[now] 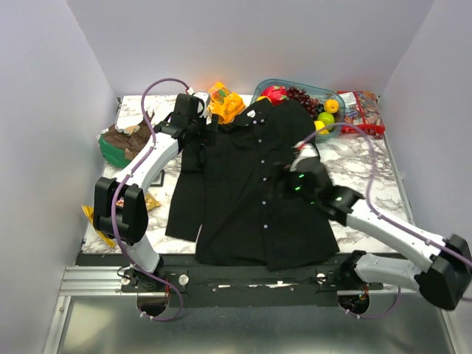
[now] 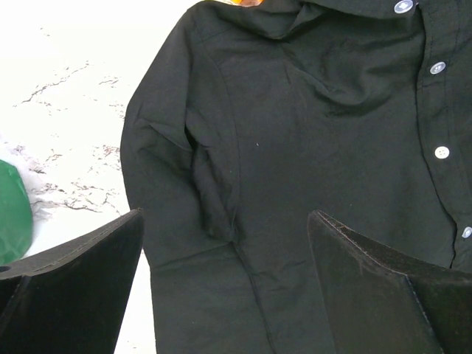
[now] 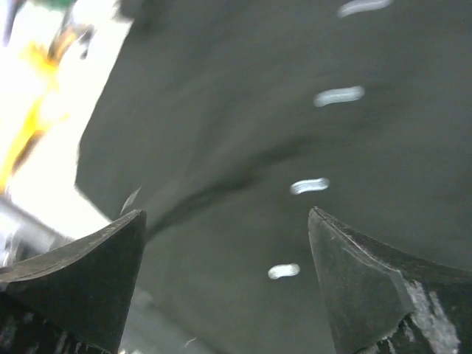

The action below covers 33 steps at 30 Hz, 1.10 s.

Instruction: Pin the brooch onto the clothing

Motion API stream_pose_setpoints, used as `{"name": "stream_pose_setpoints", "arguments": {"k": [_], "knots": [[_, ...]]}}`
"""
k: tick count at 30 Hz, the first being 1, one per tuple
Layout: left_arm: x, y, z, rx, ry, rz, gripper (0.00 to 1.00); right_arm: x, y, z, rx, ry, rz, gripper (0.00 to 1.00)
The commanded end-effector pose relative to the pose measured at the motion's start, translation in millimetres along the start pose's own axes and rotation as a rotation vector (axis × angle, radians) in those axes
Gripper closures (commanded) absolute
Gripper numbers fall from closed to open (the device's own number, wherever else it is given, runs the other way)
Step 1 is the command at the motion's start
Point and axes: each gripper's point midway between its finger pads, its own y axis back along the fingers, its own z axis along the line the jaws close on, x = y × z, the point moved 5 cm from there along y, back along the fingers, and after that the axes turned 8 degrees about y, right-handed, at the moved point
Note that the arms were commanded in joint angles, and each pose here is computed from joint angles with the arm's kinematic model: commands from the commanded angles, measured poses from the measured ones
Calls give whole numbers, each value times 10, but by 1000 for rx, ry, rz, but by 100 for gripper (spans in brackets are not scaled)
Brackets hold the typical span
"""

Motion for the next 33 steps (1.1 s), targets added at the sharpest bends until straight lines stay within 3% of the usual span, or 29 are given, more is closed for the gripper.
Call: {"name": "stream_pose_setpoints", "arguments": {"k": [1,6,13,33], "knots": [[-96,63,-58,23,12,-26,1,-109,97,-805,117,-101,-85,0],[-82,56,-111,62,20,-13,1,-258,25,-1624,164,-256,-132,0],[-85,52,-105,58,18,-14,1,-352,-174,-2200,210,-335,-127,2],[-47,-8,-109,61,18,9,1,-492,-570,-2827,159,-399,-134,8]]}}
